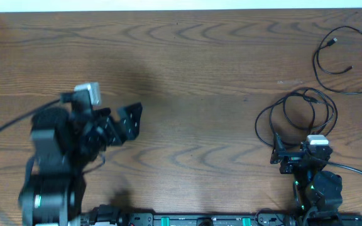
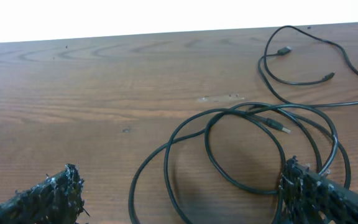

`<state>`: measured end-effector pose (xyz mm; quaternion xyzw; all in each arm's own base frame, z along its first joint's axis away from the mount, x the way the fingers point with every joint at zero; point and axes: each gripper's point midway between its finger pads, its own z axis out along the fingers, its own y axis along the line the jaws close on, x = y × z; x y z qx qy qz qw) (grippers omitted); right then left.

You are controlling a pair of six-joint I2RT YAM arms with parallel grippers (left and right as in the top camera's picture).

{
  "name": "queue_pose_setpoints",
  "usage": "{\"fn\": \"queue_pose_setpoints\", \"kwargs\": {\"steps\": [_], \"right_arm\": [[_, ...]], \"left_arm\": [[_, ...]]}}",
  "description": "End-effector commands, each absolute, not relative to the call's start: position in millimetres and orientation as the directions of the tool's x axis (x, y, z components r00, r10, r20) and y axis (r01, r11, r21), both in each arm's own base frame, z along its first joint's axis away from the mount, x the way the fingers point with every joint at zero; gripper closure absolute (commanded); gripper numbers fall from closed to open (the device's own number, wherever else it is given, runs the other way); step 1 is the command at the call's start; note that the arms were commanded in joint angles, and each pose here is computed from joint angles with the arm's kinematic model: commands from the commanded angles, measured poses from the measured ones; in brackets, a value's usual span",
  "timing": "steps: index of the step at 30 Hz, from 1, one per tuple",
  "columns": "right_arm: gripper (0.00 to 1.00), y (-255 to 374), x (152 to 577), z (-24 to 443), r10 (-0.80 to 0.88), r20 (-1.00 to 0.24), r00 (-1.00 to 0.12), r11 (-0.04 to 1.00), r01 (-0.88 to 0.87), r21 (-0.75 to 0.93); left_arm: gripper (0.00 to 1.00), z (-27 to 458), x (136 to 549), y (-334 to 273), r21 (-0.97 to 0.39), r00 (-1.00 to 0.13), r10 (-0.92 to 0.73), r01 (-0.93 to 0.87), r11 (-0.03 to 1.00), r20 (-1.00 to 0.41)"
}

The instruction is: Untangle cables

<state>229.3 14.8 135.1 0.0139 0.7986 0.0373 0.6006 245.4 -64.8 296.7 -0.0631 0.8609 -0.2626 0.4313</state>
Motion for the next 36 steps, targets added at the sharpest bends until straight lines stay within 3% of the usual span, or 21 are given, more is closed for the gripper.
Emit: {"fn": "queue_pose_setpoints", "kwargs": {"steps": [1,11,20,36], "right_arm": [[0.01,14,229,133,0.078,-0.957,-0.279,0.996,-0.015,0.086],[0.01,14,229,133,0.078,-0.957,-0.280,0.996,-0.015,0.086],[0.01,14,229,133,0.078,-0.957,-0.279,0.996,-0.015,0.086],[0.01,14,229,133,0.078,-0.957,-0.279,0.996,-0.015,0.086]], "left_arm": [[0.03,323,223,-64,-0.481,-0.528,-0.333,0.169,0.860,-0.781],[0.03,375,147,-66,-0.395,-0.257,-0.324,0.309,0.865,-0.911],[0.03,392,98,-71,-0.330,-0.104,-0.316,0.397,0.856,-0.943],[0.03,394,74,-78,-0.309,-0.084,-0.309,0.489,0.816,-0.947]]}}
